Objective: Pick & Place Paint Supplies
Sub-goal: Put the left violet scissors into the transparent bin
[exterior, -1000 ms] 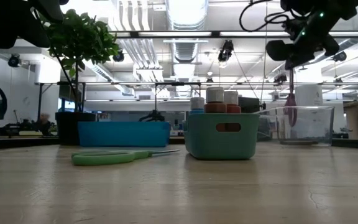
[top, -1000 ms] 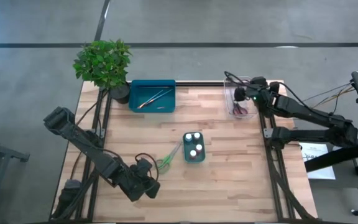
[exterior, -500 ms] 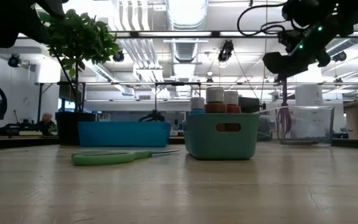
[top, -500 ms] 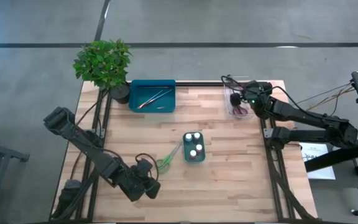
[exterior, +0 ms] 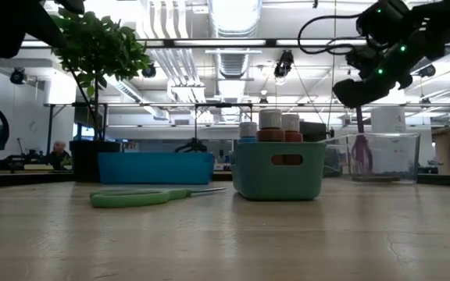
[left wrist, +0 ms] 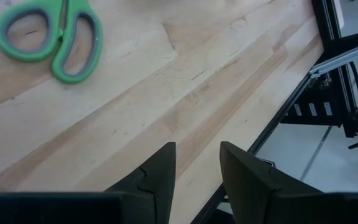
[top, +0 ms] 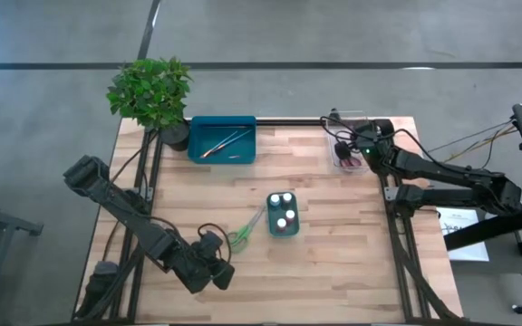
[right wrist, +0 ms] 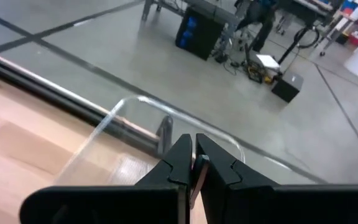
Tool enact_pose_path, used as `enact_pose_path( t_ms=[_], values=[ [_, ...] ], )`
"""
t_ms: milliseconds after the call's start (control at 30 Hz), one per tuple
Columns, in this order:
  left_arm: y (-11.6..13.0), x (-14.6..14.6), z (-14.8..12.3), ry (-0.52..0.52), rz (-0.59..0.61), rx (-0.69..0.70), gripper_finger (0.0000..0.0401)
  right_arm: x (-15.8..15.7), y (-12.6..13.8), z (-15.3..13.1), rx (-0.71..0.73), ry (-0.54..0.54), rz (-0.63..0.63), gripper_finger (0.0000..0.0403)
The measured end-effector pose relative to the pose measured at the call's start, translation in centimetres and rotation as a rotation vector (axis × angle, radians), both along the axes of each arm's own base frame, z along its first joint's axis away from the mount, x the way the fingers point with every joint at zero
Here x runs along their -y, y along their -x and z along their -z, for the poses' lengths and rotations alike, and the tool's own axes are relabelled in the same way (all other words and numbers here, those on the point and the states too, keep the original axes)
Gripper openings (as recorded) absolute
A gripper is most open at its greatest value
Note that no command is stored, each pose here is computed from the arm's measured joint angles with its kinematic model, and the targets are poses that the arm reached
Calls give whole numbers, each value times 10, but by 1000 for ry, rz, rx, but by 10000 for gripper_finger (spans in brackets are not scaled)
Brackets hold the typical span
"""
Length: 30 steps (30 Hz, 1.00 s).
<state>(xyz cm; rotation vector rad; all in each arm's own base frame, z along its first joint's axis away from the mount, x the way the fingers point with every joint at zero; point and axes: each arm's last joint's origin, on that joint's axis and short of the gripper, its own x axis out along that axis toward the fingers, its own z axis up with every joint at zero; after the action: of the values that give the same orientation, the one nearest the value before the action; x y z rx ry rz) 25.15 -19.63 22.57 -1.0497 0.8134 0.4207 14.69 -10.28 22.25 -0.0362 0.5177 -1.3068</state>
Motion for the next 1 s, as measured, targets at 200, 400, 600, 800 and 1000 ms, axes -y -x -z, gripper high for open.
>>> enact_pose_path(
  t_ms=[200,400,600,800,1000],
  values=[
    [-1,0,-1,8,-2,7,135,-1,2,7,17,-11,19,11],
    [-1,1,-1,9,-2,8,135,-1,2,8,23,-14,21,11],
    [-1,1,-1,10,-3,10,135,-1,0,6,101,-47,-6,11],
    [-1,1,-1,10,-4,13,135,-1,-3,1,170,-85,-50,48],
    [-1,1,-1,9,-3,13,135,-1,-3,0,170,-75,-31,124]
  ],
)
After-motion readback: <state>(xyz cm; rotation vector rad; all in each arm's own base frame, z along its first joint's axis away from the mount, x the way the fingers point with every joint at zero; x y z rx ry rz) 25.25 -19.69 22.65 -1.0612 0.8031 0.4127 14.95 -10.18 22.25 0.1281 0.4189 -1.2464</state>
